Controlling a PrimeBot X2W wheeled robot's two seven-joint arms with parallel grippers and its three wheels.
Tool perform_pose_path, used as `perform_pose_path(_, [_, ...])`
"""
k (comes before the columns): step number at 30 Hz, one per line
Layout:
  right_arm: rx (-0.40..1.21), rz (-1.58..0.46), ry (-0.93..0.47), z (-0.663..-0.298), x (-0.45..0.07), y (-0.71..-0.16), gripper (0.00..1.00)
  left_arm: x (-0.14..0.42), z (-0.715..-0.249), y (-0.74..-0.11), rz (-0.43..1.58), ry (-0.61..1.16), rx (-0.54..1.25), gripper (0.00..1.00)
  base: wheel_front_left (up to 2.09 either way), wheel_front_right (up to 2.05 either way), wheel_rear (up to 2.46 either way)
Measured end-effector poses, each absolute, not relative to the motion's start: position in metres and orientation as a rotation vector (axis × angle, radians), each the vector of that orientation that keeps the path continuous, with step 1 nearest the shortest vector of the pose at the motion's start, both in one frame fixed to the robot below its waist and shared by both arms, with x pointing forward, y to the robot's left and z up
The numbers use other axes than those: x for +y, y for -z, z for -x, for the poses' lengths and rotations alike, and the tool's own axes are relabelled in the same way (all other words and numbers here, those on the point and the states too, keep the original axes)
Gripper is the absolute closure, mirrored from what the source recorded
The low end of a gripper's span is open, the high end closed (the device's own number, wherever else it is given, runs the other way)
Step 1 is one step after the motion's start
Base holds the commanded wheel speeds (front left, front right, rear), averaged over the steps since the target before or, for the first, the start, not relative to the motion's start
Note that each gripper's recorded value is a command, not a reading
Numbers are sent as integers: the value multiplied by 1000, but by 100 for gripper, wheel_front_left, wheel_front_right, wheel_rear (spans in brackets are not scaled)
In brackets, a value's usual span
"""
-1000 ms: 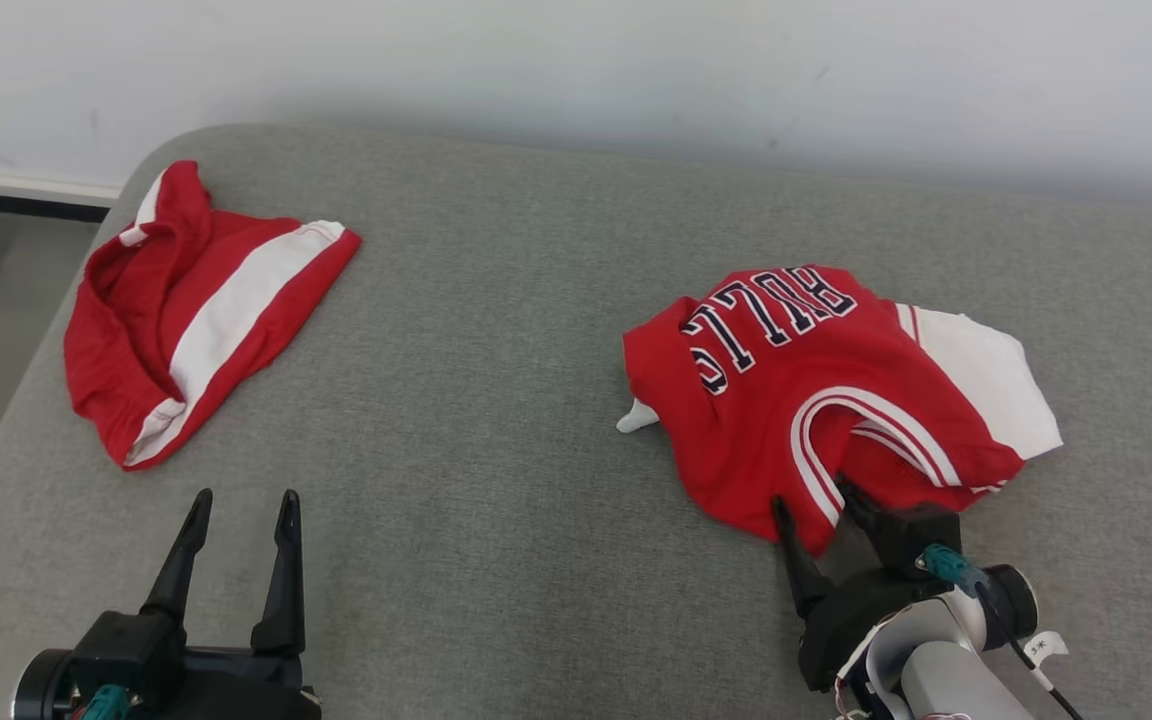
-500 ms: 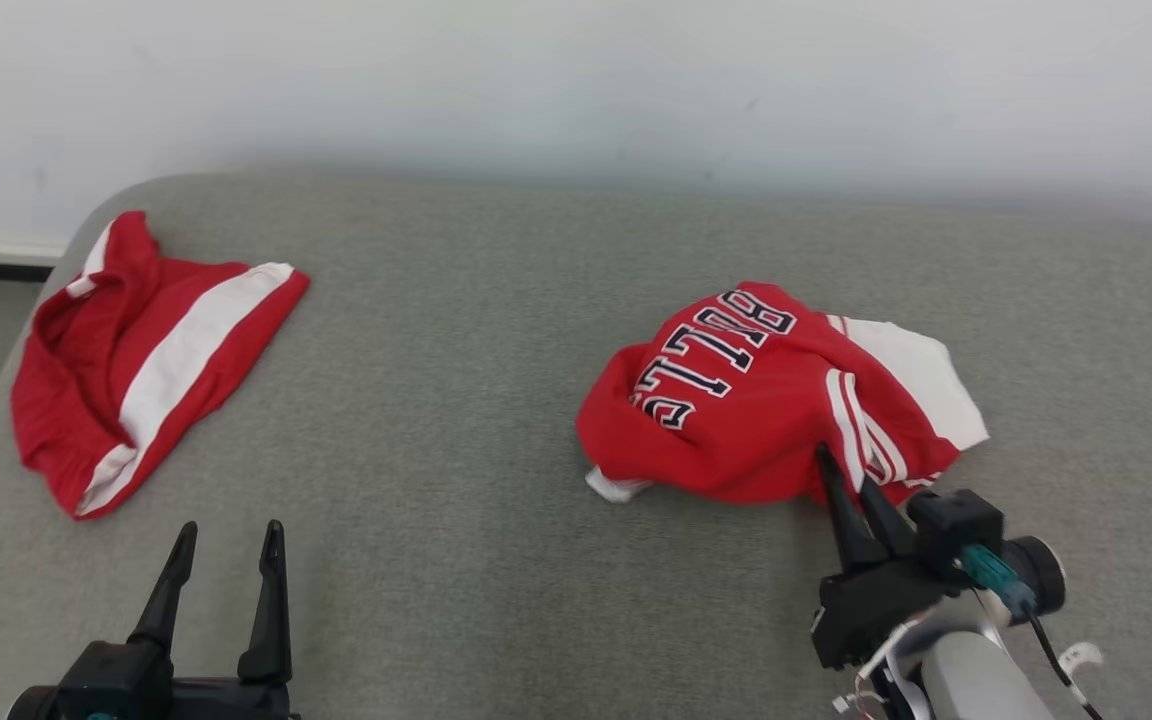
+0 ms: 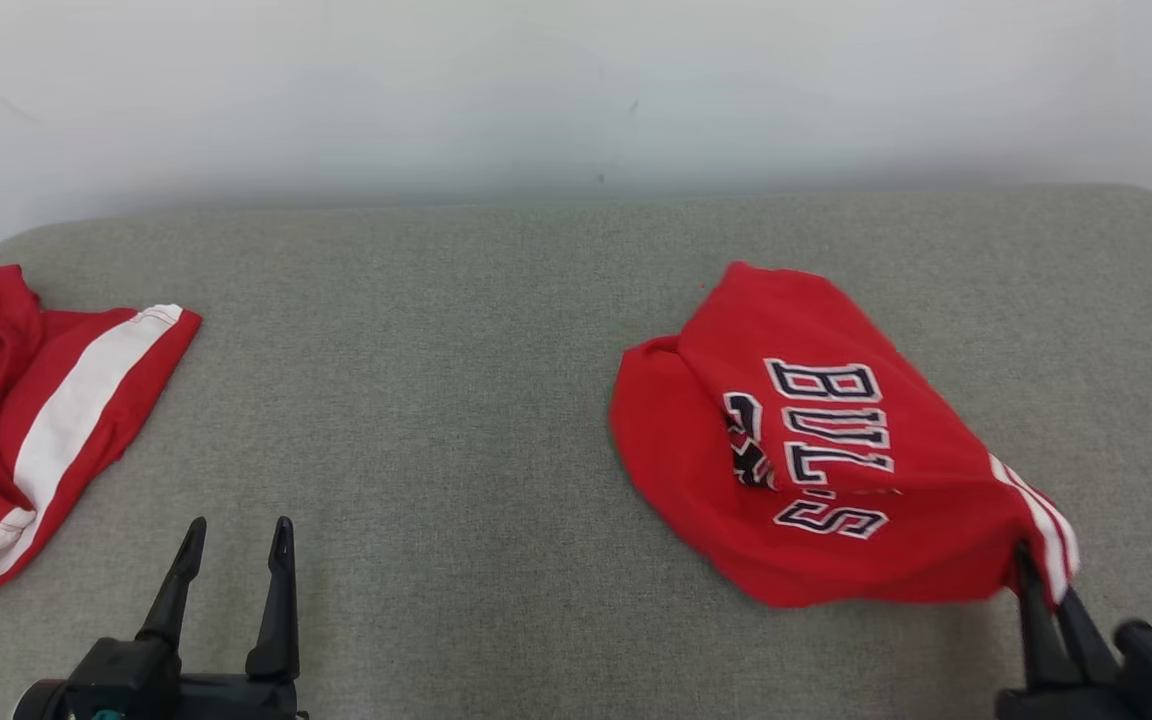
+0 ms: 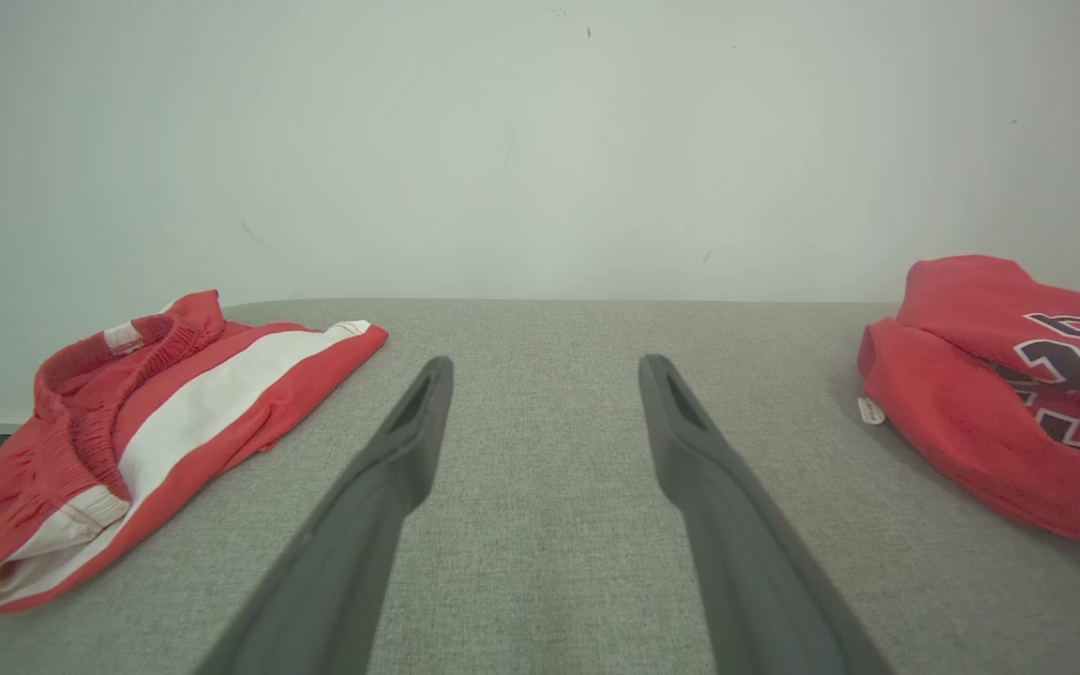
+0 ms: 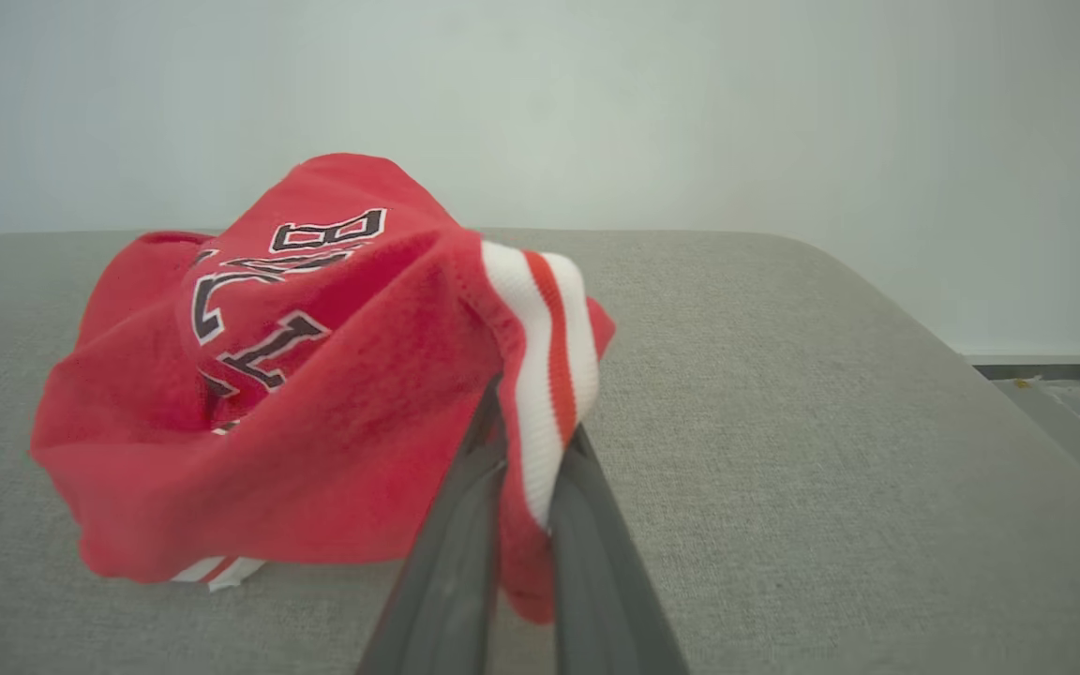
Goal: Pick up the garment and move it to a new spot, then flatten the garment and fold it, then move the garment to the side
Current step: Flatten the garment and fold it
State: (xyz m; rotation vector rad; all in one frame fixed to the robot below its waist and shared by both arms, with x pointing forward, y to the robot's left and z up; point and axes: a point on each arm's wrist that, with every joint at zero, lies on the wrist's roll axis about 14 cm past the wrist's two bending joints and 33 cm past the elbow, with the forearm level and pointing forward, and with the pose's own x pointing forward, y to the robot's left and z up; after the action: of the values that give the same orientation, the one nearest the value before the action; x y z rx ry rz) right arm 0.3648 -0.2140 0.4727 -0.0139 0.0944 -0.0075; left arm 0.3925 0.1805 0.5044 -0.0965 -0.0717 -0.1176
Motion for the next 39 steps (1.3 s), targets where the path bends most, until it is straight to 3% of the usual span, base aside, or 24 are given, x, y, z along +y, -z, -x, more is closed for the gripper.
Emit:
perform_pose_path(4, [146,17,61,-349,-230,-463,100,180,-394,-504,94,123,-70,0,0,0,0])
perform_pose_path(5, [166,14,69,-345,-232,-459,82,180,-394,-504,93,122,-70,0,0,0,0])
perform_pose_path(6, [174,13,70,-343,-232,-458,16,181,-394,-504,91,120,-70,0,0,0,0])
perform_pose_path(7, [170,11,72,-342,-232,-459,0,182,-394,-504,91,119,-69,0,0,0,0])
perform_pose_path(20, [-51,40,47,-350,-222,-522,0,183,-391,-510,89,118,-85,0,0,0,0])
perform_pose_path(27, [-87,-13,11,-351,-208,-524,0,179,-392,-512,81,132,-91,0,0,0,0])
perform_pose_path(32, [-79,-53,-7,-354,-200,-515,0,153,-410,-525,60,220,-126,0,0,0,0])
perform_pose_path(39, [-68,-88,3,-362,-200,-505,0,73,-457,-548,27,476,-175,0,0,0,0])
